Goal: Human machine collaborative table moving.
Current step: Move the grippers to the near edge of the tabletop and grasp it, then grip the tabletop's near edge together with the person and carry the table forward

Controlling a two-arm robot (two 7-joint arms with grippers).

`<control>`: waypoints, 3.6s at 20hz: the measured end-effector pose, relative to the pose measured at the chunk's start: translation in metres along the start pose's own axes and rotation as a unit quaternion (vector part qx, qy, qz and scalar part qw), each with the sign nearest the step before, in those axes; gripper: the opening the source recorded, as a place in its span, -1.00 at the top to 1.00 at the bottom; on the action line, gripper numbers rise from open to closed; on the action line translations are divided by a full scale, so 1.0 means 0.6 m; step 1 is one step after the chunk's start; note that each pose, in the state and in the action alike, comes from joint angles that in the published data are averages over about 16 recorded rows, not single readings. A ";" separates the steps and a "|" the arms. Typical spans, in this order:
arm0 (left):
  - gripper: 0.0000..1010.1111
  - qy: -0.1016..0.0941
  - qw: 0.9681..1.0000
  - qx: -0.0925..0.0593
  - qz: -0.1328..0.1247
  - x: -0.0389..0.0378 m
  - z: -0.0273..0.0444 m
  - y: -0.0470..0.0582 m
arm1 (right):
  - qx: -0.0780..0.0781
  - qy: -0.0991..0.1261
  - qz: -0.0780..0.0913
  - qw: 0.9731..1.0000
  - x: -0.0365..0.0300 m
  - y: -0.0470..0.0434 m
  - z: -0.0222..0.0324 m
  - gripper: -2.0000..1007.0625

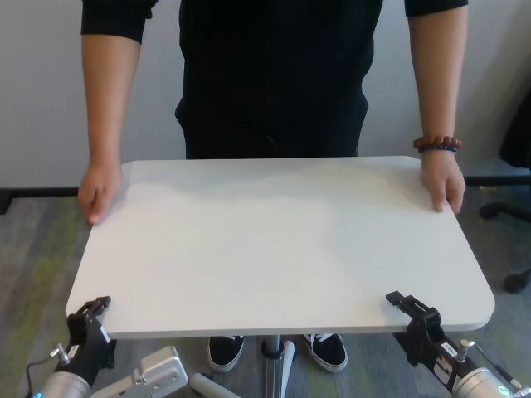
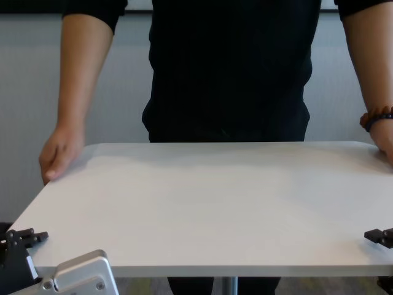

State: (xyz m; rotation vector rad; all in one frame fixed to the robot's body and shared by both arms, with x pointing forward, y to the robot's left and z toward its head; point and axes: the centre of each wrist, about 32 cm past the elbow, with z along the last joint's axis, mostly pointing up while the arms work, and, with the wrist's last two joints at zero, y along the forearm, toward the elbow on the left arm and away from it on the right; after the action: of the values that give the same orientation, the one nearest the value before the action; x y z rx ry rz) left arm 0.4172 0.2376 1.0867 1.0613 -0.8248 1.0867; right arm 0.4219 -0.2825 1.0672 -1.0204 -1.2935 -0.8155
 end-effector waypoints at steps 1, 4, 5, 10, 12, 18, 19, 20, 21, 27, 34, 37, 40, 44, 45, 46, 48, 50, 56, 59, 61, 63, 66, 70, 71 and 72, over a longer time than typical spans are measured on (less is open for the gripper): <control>0.64 0.000 1.000 0.000 0.000 0.000 0.000 0.000 | 0.000 0.000 0.000 1.000 0.000 0.000 0.0000 0.29; 0.64 0.000 1.000 0.000 0.000 0.000 0.000 0.000 | 0.000 0.000 0.000 1.000 0.000 0.000 0.0000 0.29; 0.64 0.000 1.000 0.000 0.000 0.000 0.000 0.000 | 0.000 0.000 0.000 1.000 0.000 0.000 0.0000 0.29; 0.64 0.000 1.000 0.000 0.000 0.000 0.000 0.000 | 0.000 0.000 0.000 1.000 0.000 0.000 0.0000 0.29; 0.64 0.000 1.000 0.000 0.000 0.000 0.000 0.000 | 0.000 0.000 0.000 1.000 0.000 0.000 0.0000 0.29; 0.64 -0.003 1.000 0.000 -0.001 0.001 0.001 0.000 | 0.002 -0.001 0.000 1.000 0.000 0.000 0.0000 0.29; 0.64 -0.004 1.000 0.000 -0.001 0.001 0.001 0.000 | 0.003 -0.001 0.000 1.000 0.000 0.000 0.0000 0.29; 0.64 -0.005 1.000 0.000 -0.001 0.002 0.001 0.000 | 0.004 -0.001 0.000 1.000 0.000 0.000 0.0000 0.29; 0.64 -0.006 1.000 0.001 0.000 0.003 0.001 0.000 | 0.005 -0.001 0.000 1.000 0.000 0.000 0.0000 0.29; 0.64 -0.015 1.000 0.002 0.004 0.010 0.005 -0.005 | 0.010 -0.001 -0.001 1.000 0.003 0.004 0.0003 0.29; 0.67 -0.025 1.000 0.002 0.013 0.022 0.011 -0.017 | 0.013 -0.002 -0.007 1.000 0.010 0.013 0.0008 0.30; 0.68 -0.028 0.999 0.002 0.017 0.026 0.013 -0.024 | 0.014 -0.004 -0.011 1.000 0.014 0.018 0.0008 0.30; 0.70 -0.030 0.999 0.001 0.020 0.029 0.015 -0.032 | 0.015 -0.005 -0.014 1.000 0.018 0.024 0.0006 0.30; 0.71 -0.032 0.999 0.000 0.022 0.033 0.016 -0.043 | 0.016 -0.008 -0.018 1.000 0.023 0.034 0.0002 0.30; 0.71 -0.032 0.999 0.000 0.023 0.034 0.016 -0.046 | 0.017 -0.008 -0.019 1.000 0.024 0.036 0.0001 0.30; 0.71 -0.032 0.999 -0.001 0.023 0.035 0.016 -0.050 | 0.017 -0.009 -0.019 1.000 0.025 0.040 0.0000 0.30; 0.72 -0.034 0.999 -0.001 0.024 0.038 0.016 -0.057 | 0.018 -0.010 -0.021 1.000 0.028 0.046 -0.0002 0.30; 0.72 -0.035 0.999 -0.002 0.026 0.041 0.016 -0.064 | 0.018 -0.010 -0.023 1.000 0.030 0.053 -0.0004 0.30; 0.73 -0.038 0.999 -0.005 0.030 0.051 0.018 -0.087 | 0.018 -0.011 -0.028 0.999 0.038 0.074 -0.0003 0.30; 0.73 -0.040 0.999 -0.007 0.032 0.056 0.018 -0.096 | 0.018 -0.011 -0.031 0.999 0.041 0.086 0.0001 0.30; 0.74 -0.041 0.999 -0.007 0.033 0.059 0.018 -0.101 | 0.017 -0.012 -0.032 0.999 0.043 0.094 0.0003 0.30; 0.74 -0.042 0.999 -0.006 0.034 0.060 0.018 -0.105 | 0.016 -0.013 -0.032 0.999 0.045 0.101 0.0005 0.30; 0.74 -0.043 0.998 -0.004 0.035 0.062 0.016 -0.111 | 0.014 -0.015 -0.033 0.999 0.048 0.113 0.0007 0.30; 0.75 -0.044 0.998 -0.001 0.035 0.063 0.012 -0.118 | 0.012 -0.019 -0.035 0.999 0.051 0.128 0.0013 0.30; 0.75 -0.045 0.998 0.000 0.035 0.063 0.011 -0.120 | 0.012 -0.020 -0.035 0.999 0.052 0.132 0.0014 0.30; 0.75 -0.045 0.998 0.001 0.035 0.063 0.010 -0.121 | 0.012 -0.021 -0.035 0.999 0.052 0.135 0.0015 0.30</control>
State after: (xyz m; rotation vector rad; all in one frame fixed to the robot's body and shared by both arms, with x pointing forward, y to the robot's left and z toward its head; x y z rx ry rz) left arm 0.4975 0.2348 1.1041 1.0972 -0.9395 1.1046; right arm 0.5003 -0.2502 1.0868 -0.9829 -1.3790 -0.8338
